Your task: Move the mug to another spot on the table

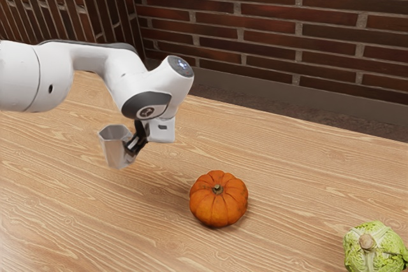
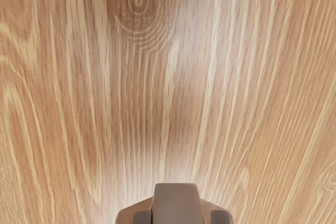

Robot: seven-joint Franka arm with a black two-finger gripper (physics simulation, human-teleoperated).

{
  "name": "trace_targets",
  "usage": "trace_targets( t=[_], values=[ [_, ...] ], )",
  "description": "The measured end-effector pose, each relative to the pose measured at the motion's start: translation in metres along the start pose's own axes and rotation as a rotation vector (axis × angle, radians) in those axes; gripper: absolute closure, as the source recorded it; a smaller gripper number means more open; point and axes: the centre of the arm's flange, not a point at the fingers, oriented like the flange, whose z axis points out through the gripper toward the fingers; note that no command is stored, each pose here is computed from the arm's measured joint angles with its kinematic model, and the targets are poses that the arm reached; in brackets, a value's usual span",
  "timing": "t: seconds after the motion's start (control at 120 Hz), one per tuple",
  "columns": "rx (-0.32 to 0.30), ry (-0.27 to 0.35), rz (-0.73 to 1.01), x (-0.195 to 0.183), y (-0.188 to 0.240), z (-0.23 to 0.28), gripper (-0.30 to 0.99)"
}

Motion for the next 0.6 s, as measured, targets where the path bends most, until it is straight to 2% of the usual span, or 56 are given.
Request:
trace_targets(
  t=[0.092, 0.325, 0.6],
  values=[
    [0.011, -0.001, 0.009, 0.017, 0.004, -0.011, 0.72],
    [0.041, -0.006, -0.004, 0.034, -0.003, -0.016, 0.72],
    [0.098, 0.047, 0.006, 0.066, -0.012, 0.008, 0.71]
  ],
)
